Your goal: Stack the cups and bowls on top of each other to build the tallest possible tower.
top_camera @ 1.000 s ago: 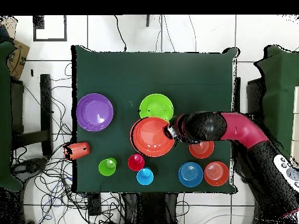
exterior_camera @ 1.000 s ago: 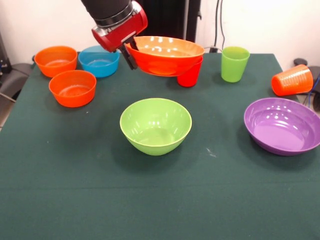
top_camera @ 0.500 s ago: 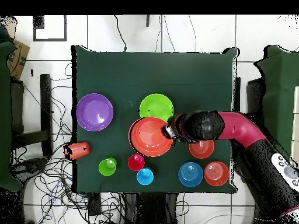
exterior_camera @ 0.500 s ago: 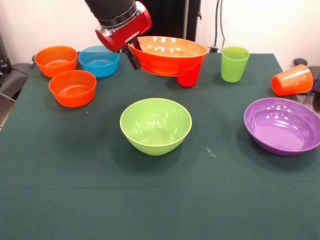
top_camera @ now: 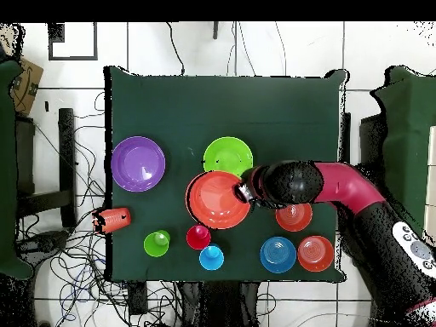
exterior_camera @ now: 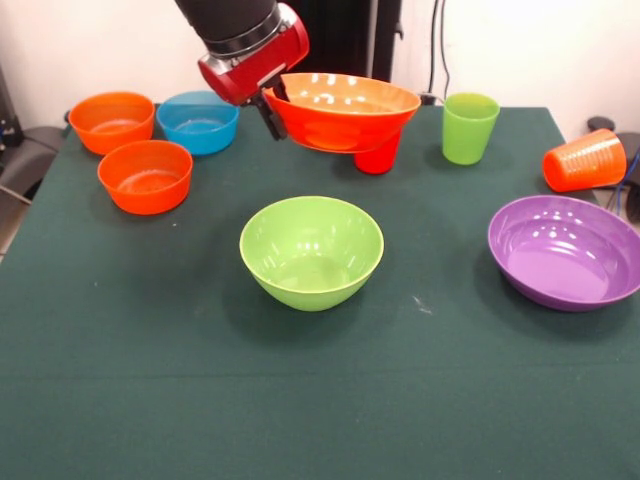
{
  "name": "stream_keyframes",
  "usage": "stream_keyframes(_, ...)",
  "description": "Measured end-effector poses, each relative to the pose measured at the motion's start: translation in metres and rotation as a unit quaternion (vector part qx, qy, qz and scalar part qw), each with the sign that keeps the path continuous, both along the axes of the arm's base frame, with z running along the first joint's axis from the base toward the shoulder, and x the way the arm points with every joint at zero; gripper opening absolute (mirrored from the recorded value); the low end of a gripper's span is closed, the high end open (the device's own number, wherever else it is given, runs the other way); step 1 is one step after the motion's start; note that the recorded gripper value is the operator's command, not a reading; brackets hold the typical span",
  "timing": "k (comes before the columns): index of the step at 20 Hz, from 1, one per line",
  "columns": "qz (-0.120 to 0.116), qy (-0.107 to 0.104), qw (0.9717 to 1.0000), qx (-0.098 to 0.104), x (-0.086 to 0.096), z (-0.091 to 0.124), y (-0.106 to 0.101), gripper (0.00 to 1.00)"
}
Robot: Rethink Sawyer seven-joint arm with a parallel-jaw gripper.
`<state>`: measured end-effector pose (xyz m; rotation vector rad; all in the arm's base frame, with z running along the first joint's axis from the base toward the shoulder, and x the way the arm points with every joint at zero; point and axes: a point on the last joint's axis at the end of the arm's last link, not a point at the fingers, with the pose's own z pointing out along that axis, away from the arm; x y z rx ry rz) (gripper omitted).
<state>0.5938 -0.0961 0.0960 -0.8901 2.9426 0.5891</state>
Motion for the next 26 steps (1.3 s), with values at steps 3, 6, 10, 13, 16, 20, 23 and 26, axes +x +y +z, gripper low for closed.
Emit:
stream_keyframes(3,0.003,-0.004,1.0,-0.001,0.001,-0.001,0.004,0.0)
stream_keyframes(6,0.002,-0.009,1.0,0.001,0.003,-0.004,0.008,0.0)
stream_keyframes(10,0.0,-0.021,0.9998,0.004,0.006,-0.008,0.013,0.0)
stream_keyframes(13,0.0,-0.026,0.9996,0.004,0.007,-0.009,0.016,0.0)
stream_keyframes(16,0.0,-0.029,0.9996,0.003,0.008,-0.009,0.017,0.0)
stream_keyframes(20,0.0,-0.029,0.9996,0.003,0.008,-0.009,0.016,0.0)
stream_keyframes(23,0.0,-0.028,0.9996,0.003,0.008,-0.009,0.016,0.0)
stream_keyframes(26,0.0,-0.028,0.9996,0.002,0.007,-0.01,0.016,0.0)
